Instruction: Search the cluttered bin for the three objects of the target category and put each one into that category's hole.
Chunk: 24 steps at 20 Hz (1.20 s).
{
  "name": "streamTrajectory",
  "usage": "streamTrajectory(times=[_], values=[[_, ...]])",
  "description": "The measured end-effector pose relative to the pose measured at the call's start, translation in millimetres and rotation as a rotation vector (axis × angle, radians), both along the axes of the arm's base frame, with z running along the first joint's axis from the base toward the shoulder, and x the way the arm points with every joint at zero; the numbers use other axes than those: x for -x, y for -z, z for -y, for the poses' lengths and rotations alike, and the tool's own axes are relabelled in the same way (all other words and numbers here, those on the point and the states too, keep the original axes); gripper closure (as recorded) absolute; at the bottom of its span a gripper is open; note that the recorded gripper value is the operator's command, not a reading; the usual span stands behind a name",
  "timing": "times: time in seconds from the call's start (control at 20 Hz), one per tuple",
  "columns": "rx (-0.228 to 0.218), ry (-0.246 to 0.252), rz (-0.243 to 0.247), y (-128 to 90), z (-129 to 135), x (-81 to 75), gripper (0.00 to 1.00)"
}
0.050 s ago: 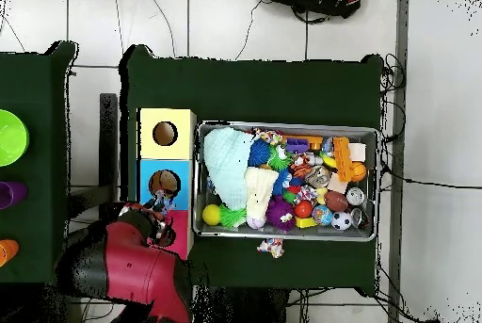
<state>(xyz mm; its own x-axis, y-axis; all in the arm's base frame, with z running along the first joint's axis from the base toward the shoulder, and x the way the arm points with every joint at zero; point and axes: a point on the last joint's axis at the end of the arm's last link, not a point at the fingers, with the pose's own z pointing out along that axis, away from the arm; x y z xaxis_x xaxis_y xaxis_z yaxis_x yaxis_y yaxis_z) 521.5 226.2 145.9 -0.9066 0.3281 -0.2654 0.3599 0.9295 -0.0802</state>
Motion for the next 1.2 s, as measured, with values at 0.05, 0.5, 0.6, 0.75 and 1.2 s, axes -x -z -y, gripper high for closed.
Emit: streamTrajectory(times=[0.05,0.5,0.6,0.75,1.2], values=[[0.0,0.007,0.007,-0.8,3.7,-6.4,1.0],[-0.002,0.053,0.053,-4.1,32.7,-64.9,1.0],[-0.002,0.05,0.058,-3.5,31.6,-70.5,1.0],[-0.001,0.045,0.065,-2.4,29.1,-76.7,1.0],[-0.002,0.037,0.066,0.1,22.0,-77.7,1.0]])
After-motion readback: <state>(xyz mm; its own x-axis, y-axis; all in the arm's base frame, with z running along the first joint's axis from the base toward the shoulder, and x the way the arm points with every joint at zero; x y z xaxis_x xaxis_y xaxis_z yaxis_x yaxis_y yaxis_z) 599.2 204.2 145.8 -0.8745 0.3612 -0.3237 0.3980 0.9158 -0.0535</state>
